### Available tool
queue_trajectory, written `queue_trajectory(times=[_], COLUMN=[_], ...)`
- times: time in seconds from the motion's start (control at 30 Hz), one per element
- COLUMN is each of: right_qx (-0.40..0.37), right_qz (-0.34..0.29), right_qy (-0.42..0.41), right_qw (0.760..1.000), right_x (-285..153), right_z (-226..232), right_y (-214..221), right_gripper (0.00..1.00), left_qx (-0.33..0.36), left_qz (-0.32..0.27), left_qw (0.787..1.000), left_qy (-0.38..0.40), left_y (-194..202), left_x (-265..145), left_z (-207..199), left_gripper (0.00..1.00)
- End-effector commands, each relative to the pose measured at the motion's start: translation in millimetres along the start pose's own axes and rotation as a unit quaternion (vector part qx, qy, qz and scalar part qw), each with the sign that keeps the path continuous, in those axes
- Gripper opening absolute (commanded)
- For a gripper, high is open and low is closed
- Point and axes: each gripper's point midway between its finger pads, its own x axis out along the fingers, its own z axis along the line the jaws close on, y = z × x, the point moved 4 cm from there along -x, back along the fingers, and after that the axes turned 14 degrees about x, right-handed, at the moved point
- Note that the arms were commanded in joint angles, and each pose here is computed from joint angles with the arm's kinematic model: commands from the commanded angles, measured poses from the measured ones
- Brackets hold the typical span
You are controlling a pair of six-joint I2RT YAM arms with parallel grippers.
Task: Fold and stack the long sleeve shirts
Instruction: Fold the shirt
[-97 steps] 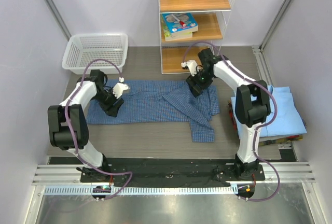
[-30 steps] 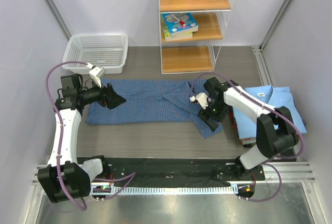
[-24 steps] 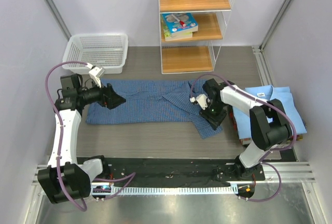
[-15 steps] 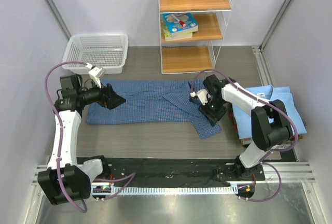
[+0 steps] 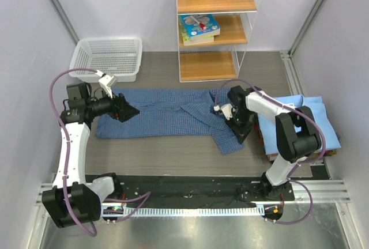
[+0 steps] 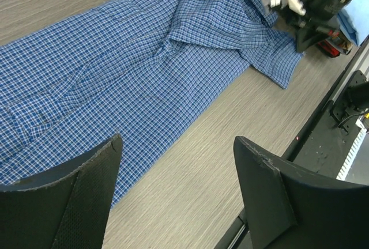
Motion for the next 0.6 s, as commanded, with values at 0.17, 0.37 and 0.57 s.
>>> queue_trajectory(times=[0.17, 0.37, 0.57], right_qx=[-0.247, -0.414, -0.465], right_qz=[-0.151, -0.124, -0.200], right_qy=[0.057, 0.197, 0.172], right_qw=[0.956, 0.880, 0.845], right_x=[-110.6, -102.3, -103.3], right_z=[84.9, 140.9, 219.0], right_y=[-90.9, -149.8, -212.3], right_gripper=[0.01, 0.01, 0.40], left_qx=[0.044, 0.020, -0.031], left_qz=[-0.024, -0.030, -0.059], left_qw=[0.998, 0.999, 0.997], left_qy=[0.041, 0.012, -0.026], left_y=[-22.4, -26.5, -26.3], left_x=[-7.5, -4.8, -6.8], left_z=[-10.4, 0.5, 13.4], left_gripper=[0.75, 0.75, 0.75])
